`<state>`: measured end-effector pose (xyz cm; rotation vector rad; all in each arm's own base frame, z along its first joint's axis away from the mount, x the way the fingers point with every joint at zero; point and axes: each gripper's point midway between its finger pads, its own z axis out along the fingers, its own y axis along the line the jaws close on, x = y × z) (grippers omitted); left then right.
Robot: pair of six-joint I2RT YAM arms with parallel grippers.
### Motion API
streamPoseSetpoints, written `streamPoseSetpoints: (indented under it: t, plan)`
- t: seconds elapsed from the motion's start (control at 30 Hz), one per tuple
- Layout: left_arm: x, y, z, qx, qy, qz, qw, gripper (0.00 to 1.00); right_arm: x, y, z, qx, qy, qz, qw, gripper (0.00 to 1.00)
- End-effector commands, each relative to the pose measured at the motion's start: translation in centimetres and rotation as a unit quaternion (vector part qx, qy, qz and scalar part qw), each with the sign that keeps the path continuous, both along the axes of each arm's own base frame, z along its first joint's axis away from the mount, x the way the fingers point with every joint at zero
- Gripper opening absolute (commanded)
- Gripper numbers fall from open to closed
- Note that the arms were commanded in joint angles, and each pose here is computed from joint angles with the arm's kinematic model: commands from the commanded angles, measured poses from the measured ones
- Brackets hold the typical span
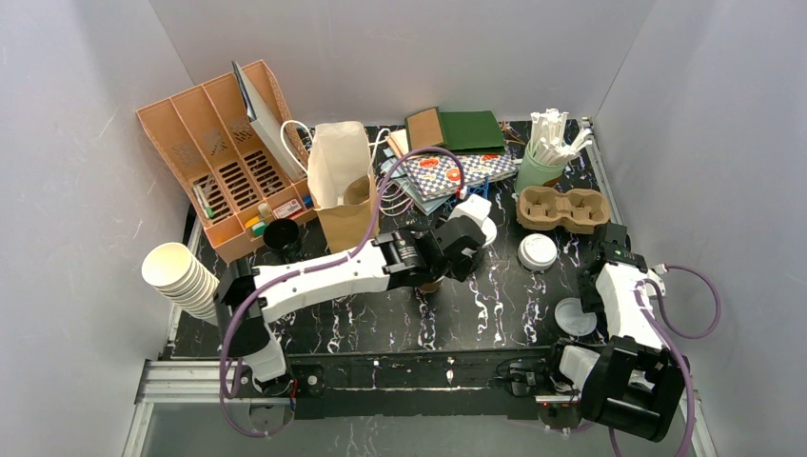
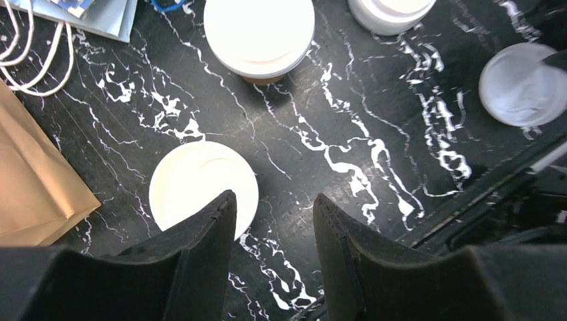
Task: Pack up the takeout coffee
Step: Close the cup lid on the coffee cup.
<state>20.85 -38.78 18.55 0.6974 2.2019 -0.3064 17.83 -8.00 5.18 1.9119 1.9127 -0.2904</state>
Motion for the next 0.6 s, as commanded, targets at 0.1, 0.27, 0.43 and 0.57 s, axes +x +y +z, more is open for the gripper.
streamPoseSetpoints:
  t: [0.1, 0.27, 0.43, 0.57]
  plan:
    - [-0.6, 1.0, 5.0, -0.047, -0.017, -0.011, 0.999, 0.45, -0.4, -0.9, -1.6, -0.013, 0.015, -0.024, 1.0, 0.6]
    - [-0.6, 1.3, 4.4, -0.038, -0.016, -0.01, 0.999, 0.45, -0.4, -1.1, -2.4, -0.012, 0.021, -0.025, 0.999, 0.58]
    - [-0.6, 1.4, 4.2, -0.036, -0.016, -0.007, 0.999, 0.45, -0.5, -1.0, -3.2, -0.007, 0.027, -0.029, 0.999, 0.51]
    - [-0.5, 1.5, 4.3, -0.036, -0.019, -0.004, 0.999, 0.45, -0.6, -0.6, -3.4, 0.004, 0.029, -0.034, 0.999, 0.38]
